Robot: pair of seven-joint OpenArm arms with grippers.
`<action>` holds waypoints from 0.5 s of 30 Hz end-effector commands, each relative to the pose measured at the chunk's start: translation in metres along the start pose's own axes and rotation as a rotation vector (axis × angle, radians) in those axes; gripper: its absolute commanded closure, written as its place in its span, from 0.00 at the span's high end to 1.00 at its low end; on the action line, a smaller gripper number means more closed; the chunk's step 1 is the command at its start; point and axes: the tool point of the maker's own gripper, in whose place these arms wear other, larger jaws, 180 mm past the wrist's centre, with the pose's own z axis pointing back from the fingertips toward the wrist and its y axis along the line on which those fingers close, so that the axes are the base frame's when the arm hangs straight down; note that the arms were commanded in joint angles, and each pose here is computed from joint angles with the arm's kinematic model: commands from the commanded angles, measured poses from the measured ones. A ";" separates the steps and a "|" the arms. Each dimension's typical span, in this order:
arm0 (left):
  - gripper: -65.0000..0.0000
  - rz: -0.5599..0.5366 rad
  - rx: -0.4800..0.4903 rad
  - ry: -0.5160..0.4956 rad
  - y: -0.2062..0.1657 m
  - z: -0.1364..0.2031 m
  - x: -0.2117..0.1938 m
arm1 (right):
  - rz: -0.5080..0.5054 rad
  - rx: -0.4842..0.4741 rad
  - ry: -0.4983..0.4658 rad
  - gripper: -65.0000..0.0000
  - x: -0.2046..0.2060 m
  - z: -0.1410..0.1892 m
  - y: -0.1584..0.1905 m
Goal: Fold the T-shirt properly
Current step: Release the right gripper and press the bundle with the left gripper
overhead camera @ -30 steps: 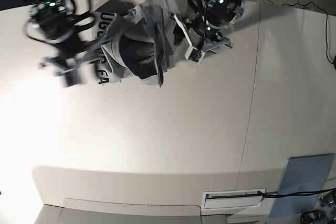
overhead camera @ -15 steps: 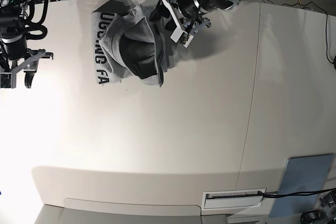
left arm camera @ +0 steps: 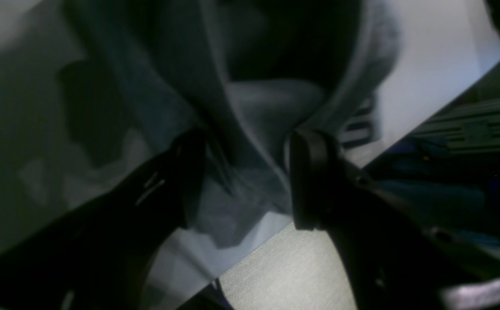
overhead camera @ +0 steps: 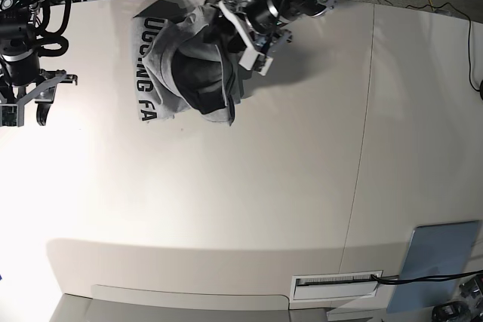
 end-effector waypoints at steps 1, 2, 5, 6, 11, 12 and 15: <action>0.47 -0.003 -0.011 -0.031 -0.005 0.002 0.008 | 0.013 -0.016 -0.045 0.42 0.012 0.003 -0.005; 0.47 -0.001 -0.011 -0.028 -0.005 0.002 0.007 | 0.013 -0.016 -0.043 0.42 0.012 0.003 -0.005; 0.47 0.010 0.000 -0.001 -0.002 0.001 0.002 | 0.013 -0.016 -0.041 0.42 0.011 0.003 -0.005; 0.47 0.013 0.001 0.005 -0.002 0.000 0.000 | 0.013 -0.016 -0.041 0.42 0.011 0.003 -0.005; 0.46 0.037 0.009 0.068 0.005 -0.009 -0.022 | 0.013 -0.017 -0.042 0.42 0.012 0.003 -0.005; 0.45 0.042 0.011 0.079 0.006 -0.011 -0.025 | 0.013 -0.017 -0.042 0.42 0.012 0.003 -0.005; 0.26 0.044 0.013 0.091 0.008 -0.013 -0.029 | 0.013 -0.017 -0.045 0.42 0.012 0.003 -0.005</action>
